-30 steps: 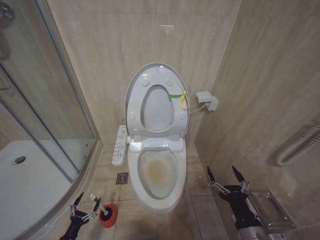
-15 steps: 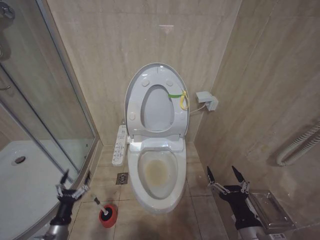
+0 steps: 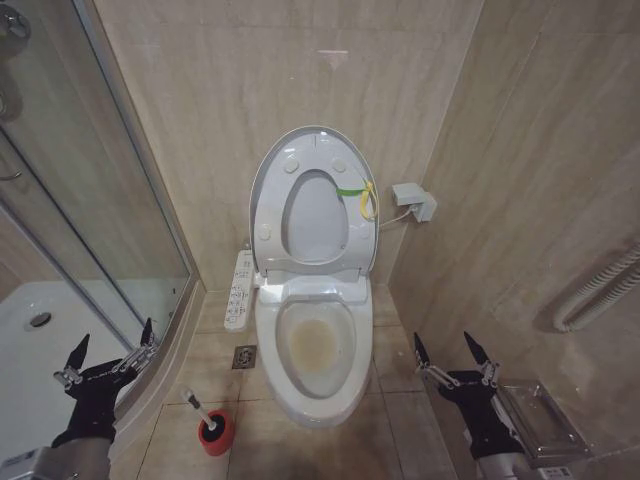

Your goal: Open the toilet lid, clean the toilet bowl with a toilet brush, close the toilet lid, and flush.

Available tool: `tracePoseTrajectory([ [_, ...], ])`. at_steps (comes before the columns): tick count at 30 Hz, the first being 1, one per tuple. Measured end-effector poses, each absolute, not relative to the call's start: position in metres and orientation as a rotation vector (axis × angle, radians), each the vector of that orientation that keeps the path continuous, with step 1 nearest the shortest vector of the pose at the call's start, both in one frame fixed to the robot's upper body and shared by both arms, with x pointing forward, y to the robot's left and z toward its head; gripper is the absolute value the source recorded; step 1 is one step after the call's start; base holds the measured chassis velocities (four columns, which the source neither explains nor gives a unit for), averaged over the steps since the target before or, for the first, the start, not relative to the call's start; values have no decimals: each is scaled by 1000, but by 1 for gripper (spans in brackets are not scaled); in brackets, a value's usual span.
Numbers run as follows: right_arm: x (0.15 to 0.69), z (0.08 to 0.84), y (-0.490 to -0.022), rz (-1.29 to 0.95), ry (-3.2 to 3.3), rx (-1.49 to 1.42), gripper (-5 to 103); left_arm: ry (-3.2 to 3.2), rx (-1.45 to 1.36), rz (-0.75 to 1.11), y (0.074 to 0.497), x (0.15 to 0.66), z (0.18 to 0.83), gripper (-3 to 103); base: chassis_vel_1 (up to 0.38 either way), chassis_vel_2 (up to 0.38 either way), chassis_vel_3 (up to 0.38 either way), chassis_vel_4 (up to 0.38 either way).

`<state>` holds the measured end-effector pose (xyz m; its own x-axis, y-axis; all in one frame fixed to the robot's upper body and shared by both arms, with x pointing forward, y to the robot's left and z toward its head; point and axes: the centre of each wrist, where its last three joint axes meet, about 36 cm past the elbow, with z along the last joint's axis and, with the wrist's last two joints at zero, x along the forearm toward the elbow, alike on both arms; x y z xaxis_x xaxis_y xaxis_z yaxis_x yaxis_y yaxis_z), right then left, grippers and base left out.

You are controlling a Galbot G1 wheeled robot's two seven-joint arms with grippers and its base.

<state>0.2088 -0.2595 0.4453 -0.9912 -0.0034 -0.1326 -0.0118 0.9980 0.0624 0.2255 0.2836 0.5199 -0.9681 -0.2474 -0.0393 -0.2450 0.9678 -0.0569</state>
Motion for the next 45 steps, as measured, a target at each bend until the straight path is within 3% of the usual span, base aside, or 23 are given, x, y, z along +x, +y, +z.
tracePoseTrajectory([
  [45, 209, 445, -259, 95, 3007, -12, 100, 3086, -250, -115, 275, 219, 516, 101, 0, 0, 0, 0],
])
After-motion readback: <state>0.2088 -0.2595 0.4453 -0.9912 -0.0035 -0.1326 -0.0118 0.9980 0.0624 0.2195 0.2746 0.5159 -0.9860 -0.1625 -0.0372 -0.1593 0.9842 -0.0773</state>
